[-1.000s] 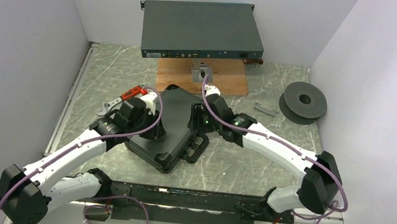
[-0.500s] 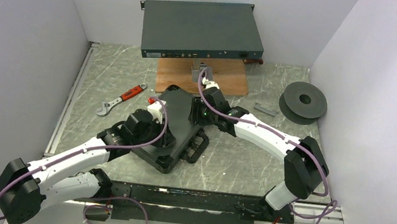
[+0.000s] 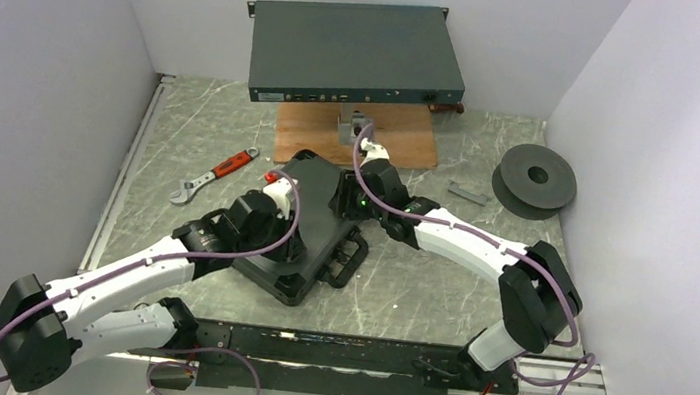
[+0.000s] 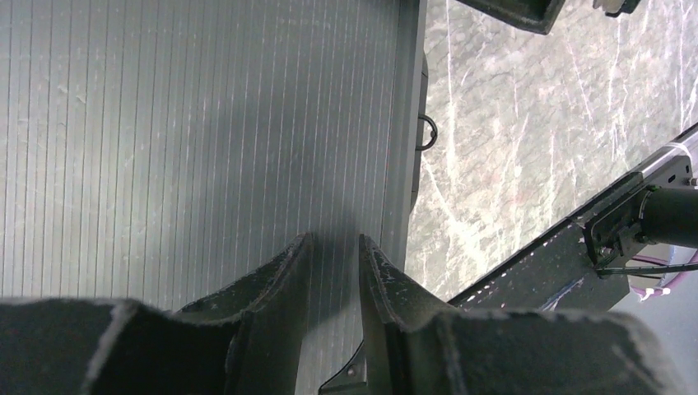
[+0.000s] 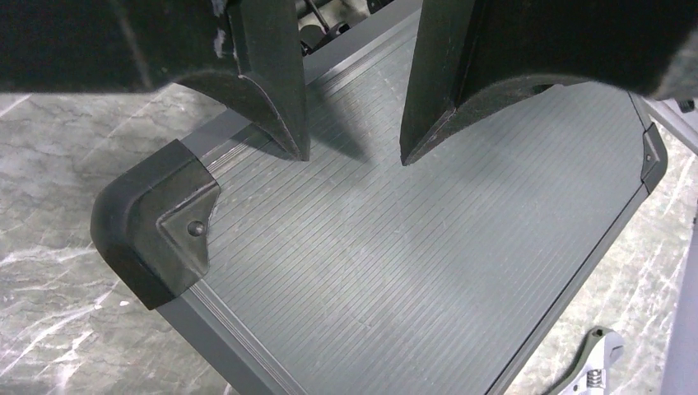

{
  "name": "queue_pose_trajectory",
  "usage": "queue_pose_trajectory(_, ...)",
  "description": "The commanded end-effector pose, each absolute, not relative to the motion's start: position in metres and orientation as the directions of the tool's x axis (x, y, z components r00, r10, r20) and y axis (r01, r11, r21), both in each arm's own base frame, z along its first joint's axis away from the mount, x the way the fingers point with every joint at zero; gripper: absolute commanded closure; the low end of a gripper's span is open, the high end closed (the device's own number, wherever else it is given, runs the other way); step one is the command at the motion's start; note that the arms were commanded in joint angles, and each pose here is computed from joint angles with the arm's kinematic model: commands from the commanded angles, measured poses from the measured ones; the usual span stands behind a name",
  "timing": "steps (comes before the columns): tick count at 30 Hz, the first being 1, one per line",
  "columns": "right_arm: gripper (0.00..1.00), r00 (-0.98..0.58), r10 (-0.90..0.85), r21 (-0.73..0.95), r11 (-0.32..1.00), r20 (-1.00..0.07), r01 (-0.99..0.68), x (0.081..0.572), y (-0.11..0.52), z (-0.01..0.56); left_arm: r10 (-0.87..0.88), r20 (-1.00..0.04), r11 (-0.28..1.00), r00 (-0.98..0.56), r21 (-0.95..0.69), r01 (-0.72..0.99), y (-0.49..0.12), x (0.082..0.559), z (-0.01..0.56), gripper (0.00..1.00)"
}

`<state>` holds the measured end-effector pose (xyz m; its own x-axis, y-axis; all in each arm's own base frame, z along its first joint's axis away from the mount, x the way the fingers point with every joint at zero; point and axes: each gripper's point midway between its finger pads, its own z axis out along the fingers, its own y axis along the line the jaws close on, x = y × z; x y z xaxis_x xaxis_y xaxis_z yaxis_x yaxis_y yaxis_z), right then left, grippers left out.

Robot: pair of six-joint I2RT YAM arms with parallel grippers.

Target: Pack up texas hold em set

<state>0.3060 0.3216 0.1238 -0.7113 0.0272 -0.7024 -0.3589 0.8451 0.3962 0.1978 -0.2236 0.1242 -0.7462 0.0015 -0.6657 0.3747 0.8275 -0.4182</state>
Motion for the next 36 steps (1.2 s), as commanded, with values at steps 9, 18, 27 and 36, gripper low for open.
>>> queue_pose_trajectory(9,0.51,-0.822,-0.076,0.292,0.913,-0.565,-0.285,0.261,0.273,0.079,0.062,-0.583,0.862,-0.81,-0.378,0.338,-0.21,0.174,0.073,0.66)
queue_pose_trajectory(18,0.38,-0.796,-0.035,0.28,0.926,-0.604,-0.252,0.244,0.242,0.115,0.072,-0.569,0.868,-0.819,-0.369,0.333,-0.207,0.167,0.06,0.67)
queue_pose_trajectory(27,0.51,-0.851,0.019,0.343,0.92,-0.525,-0.191,0.205,0.222,0.082,0.074,-0.562,0.863,-0.824,-0.378,0.335,-0.212,0.163,0.055,0.67)
queue_pose_trajectory(36,0.75,-0.876,0.027,0.39,0.902,-0.481,-0.186,0.198,0.231,0.059,0.084,-0.55,0.863,-0.831,-0.376,0.337,-0.213,0.159,0.05,0.67)
